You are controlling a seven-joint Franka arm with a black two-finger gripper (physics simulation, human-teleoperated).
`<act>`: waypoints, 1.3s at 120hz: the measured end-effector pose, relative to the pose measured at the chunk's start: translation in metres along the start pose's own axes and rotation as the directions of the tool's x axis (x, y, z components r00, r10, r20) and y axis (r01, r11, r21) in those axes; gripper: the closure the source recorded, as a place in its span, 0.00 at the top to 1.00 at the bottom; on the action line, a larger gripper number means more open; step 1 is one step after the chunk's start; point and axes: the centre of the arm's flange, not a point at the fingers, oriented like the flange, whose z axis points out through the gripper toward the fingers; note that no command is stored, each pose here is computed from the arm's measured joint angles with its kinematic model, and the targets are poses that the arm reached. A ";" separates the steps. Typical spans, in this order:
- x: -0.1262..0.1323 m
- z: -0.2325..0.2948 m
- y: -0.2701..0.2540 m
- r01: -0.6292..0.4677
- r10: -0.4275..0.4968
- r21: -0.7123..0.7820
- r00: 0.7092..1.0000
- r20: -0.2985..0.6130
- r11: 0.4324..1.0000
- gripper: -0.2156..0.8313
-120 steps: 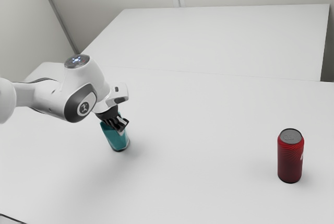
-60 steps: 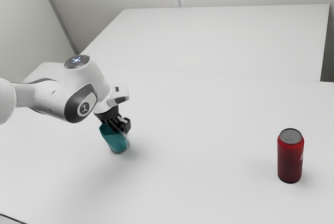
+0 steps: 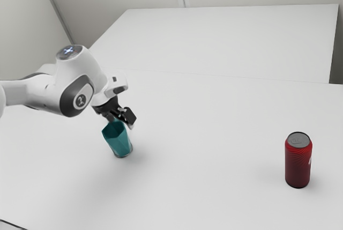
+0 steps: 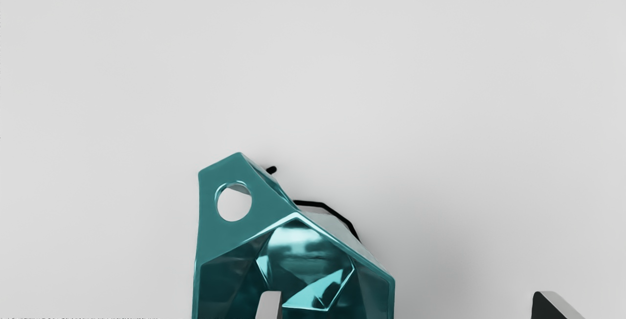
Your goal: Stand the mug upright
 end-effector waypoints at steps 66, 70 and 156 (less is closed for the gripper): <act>0.061 -0.087 -0.007 0.107 -0.098 -0.049 0.984 0.150 0.993 0.78; 0.066 -0.092 -0.007 0.109 -0.100 -0.048 0.983 0.153 0.993 0.78; 0.113 -0.177 -0.014 0.129 -0.120 -0.030 0.971 0.206 0.991 0.78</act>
